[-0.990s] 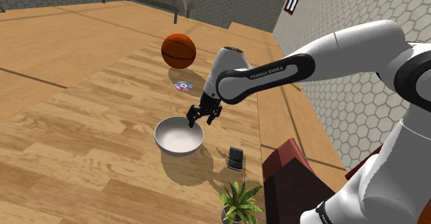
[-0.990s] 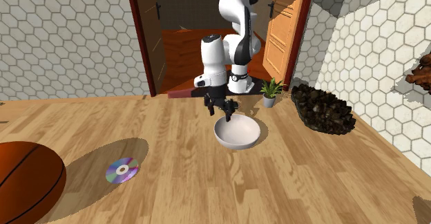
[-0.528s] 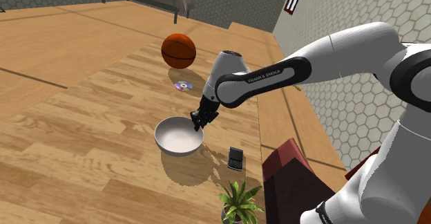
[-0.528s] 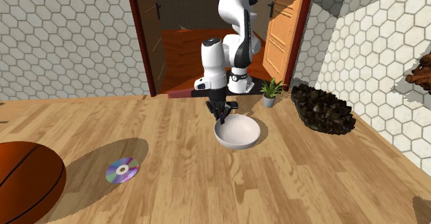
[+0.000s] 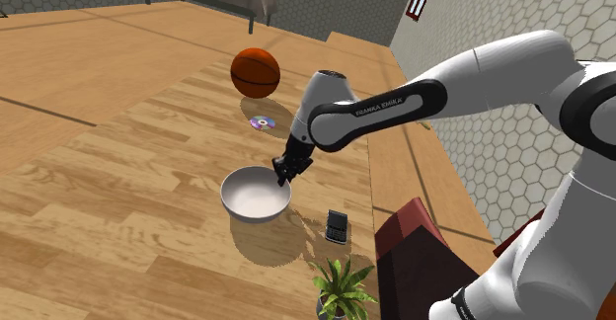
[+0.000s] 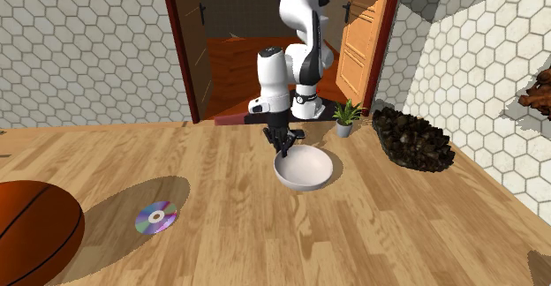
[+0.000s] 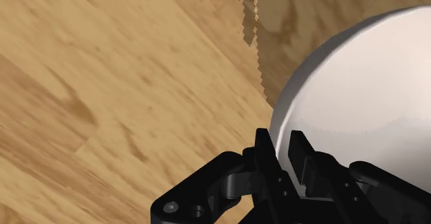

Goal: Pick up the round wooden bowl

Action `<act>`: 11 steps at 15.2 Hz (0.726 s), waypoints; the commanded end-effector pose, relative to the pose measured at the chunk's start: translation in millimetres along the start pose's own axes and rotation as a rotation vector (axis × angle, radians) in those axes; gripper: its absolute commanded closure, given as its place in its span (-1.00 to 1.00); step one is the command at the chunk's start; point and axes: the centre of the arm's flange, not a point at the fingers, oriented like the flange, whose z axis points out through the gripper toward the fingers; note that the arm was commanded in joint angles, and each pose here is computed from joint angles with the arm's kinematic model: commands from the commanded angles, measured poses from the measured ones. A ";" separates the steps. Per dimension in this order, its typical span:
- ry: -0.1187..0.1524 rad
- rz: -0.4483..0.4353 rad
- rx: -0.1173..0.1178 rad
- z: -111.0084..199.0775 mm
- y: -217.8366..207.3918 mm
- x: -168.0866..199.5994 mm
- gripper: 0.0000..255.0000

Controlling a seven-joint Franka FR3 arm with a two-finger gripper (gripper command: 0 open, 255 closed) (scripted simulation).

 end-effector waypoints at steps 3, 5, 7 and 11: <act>0.000 0.000 0.000 -20.3 -3.1 0.5 1.00; 0.000 0.000 0.000 -30.8 -4.9 0.7 1.00; 0.000 0.000 0.000 -41.2 -6.6 1.0 1.00; 0.000 0.000 0.000 -62.0 -10.0 1.5 1.00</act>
